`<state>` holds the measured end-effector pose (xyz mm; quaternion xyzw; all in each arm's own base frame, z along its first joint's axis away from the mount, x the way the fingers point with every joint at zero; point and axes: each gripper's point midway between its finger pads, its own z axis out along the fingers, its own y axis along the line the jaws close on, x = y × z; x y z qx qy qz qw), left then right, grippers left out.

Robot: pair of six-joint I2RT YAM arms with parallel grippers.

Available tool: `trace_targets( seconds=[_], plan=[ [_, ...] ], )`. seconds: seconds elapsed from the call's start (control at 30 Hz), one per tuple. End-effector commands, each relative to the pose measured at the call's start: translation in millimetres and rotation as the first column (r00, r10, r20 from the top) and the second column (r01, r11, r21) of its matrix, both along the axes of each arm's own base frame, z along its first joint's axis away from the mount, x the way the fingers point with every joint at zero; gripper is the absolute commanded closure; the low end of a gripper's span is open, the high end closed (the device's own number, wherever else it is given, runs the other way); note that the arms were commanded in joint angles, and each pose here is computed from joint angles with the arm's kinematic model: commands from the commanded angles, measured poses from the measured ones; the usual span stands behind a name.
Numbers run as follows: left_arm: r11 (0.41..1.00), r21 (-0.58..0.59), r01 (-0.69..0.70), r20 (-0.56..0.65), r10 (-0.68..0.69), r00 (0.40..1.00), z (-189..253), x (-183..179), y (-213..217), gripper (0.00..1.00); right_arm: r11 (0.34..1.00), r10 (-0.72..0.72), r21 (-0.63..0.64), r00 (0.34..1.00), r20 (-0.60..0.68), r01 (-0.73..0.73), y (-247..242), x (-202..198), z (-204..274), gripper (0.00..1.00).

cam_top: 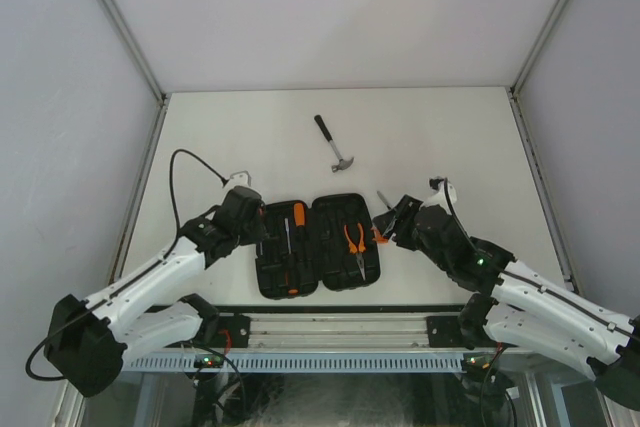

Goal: Sort the tools into containers
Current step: Place the screwdriver in the storage box.

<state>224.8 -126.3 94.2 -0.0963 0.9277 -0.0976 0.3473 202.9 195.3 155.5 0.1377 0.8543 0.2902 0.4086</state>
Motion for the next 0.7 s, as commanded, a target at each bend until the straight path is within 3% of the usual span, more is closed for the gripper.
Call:
trace_targets(
  seconds=[0.0,0.67],
  plan=[
    [1.000,0.005,-0.025,0.029,0.025,0.999,0.2,17.4,-1.6,1.00,1.000,0.005,0.031,1.000,0.005,-0.005,3.8,-1.4,4.8,0.46],
    [0.997,0.068,-0.031,-0.058,0.035,0.998,-34.3,31.9,-9.2,1.00,0.999,0.018,0.031,1.000,-0.013,-0.017,5.8,-7.6,-3.7,0.46]
  ],
)
